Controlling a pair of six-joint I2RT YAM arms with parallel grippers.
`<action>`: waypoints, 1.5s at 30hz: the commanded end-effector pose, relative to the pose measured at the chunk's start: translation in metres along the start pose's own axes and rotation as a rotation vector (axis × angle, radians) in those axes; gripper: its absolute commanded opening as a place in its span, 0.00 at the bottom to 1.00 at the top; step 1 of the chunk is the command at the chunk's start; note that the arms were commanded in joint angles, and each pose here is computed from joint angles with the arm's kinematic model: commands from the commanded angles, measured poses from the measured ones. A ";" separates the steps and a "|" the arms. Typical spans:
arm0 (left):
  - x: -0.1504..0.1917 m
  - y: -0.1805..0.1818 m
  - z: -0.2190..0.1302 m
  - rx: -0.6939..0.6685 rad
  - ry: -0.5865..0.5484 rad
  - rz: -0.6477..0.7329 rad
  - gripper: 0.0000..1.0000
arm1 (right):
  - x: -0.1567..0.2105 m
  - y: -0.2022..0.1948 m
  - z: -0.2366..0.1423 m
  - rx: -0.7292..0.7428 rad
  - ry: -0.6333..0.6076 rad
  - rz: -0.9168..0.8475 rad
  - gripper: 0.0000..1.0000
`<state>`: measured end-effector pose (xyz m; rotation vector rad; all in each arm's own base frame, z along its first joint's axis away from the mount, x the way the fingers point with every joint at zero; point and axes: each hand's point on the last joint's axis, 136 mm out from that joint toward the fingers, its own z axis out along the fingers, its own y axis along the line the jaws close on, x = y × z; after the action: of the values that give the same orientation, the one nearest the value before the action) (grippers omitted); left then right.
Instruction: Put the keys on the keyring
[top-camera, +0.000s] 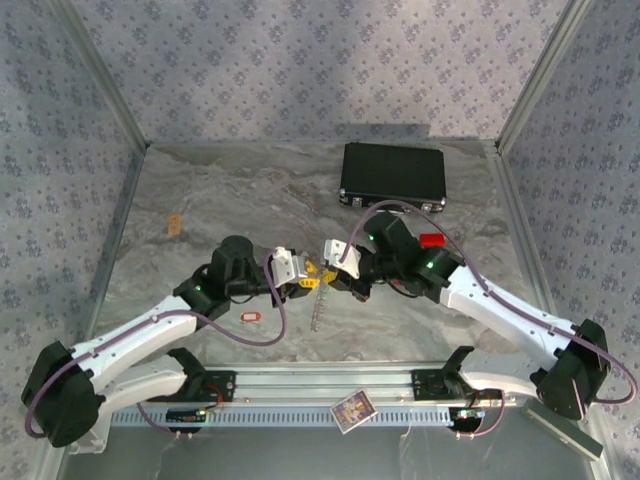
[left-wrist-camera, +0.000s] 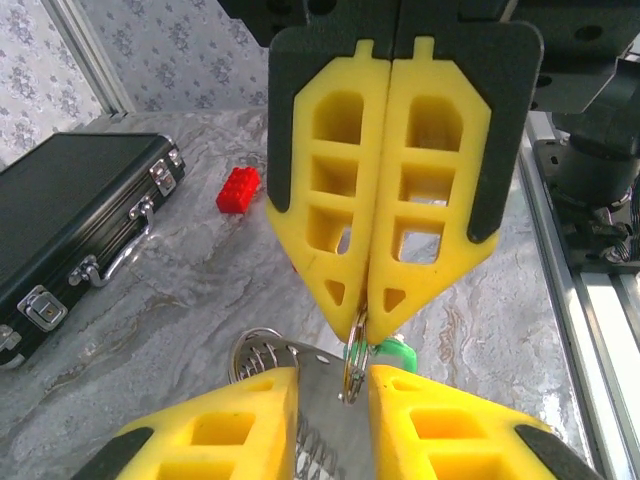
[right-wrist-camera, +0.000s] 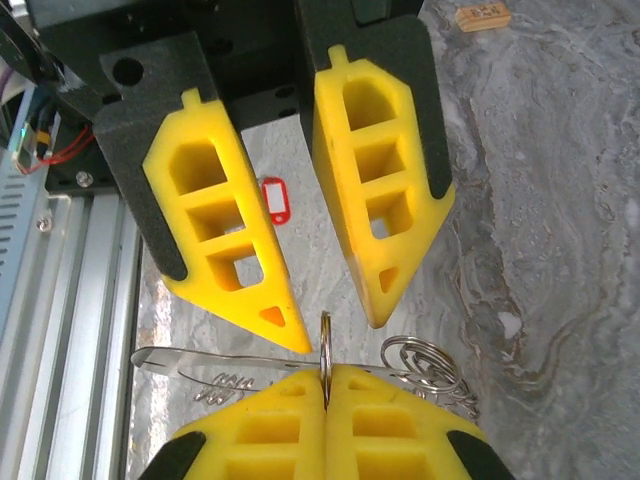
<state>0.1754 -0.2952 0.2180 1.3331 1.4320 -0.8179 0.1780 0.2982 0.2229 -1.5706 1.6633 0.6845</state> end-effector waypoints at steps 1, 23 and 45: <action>-0.007 -0.003 -0.003 0.017 0.014 0.033 0.23 | 0.002 0.002 -0.005 0.001 0.077 -0.053 0.00; -0.010 -0.006 0.000 0.054 0.015 0.038 0.00 | -0.017 0.004 -0.002 -0.009 0.057 -0.072 0.12; -0.015 -0.008 0.000 0.040 -0.077 0.037 0.00 | 0.010 0.004 -0.005 -0.028 0.037 0.064 0.18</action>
<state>0.1719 -0.2977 0.2157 1.3490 1.4060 -0.8394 0.1742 0.2860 0.2097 -1.5868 1.7607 0.6809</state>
